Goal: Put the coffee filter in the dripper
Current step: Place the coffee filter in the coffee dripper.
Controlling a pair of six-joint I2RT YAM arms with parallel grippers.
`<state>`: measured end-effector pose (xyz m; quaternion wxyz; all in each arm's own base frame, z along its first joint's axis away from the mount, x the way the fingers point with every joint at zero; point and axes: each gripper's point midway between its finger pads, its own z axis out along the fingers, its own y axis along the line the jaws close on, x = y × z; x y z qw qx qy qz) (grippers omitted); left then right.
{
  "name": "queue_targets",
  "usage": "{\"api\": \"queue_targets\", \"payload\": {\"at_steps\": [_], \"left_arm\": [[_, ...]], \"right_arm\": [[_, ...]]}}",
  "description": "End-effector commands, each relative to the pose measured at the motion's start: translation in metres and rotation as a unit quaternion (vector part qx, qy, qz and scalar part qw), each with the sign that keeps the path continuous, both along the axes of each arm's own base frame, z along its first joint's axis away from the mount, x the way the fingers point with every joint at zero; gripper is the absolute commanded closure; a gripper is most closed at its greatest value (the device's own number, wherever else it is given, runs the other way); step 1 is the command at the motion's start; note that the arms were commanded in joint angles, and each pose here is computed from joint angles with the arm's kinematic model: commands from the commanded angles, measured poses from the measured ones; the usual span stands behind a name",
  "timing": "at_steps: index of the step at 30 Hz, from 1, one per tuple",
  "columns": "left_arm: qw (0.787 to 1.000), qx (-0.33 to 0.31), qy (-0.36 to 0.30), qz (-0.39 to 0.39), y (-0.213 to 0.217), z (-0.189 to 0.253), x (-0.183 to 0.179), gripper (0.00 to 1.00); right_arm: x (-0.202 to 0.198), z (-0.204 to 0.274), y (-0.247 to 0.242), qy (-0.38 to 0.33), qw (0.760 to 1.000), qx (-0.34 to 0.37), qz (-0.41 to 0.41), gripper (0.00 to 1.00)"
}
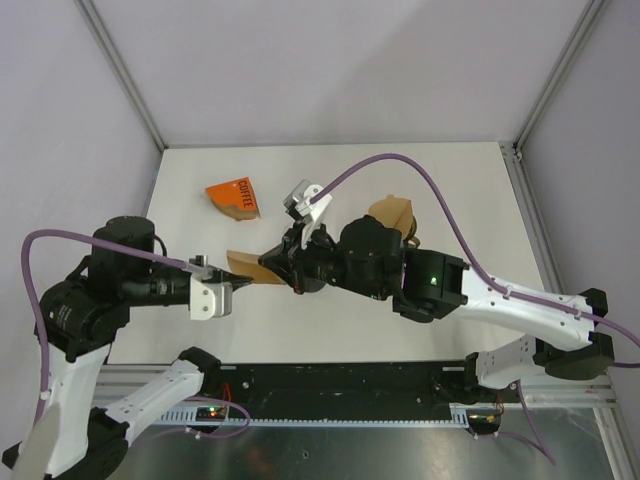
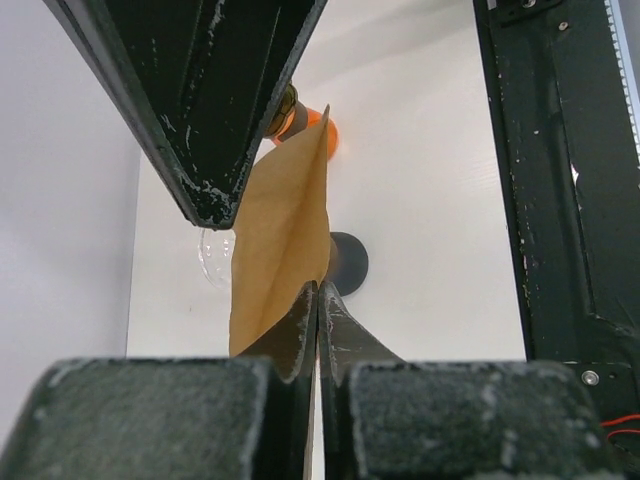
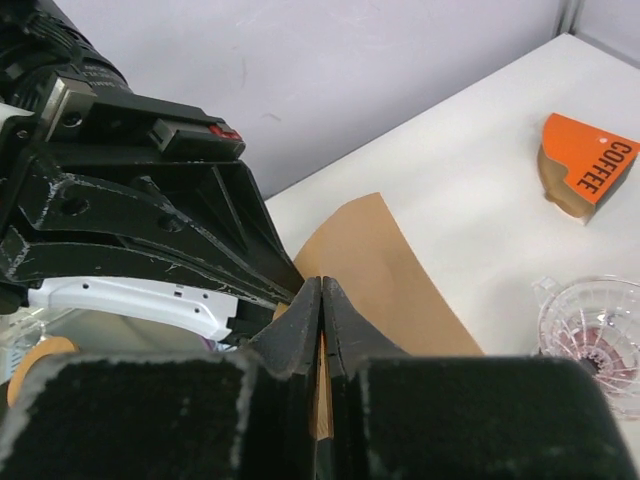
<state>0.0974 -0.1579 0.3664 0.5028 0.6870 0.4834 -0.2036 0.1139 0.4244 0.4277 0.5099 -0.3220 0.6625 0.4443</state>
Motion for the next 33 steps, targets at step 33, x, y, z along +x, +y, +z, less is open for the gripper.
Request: {"api": "queue_targets", "payload": {"at_steps": [33], "left_arm": [[0.998, 0.053, 0.013, -0.023, 0.004, -0.030, -0.005, 1.00]], "right_arm": [[0.000, -0.048, 0.012, 0.050, 0.990, -0.122, 0.052, 0.61]]}}
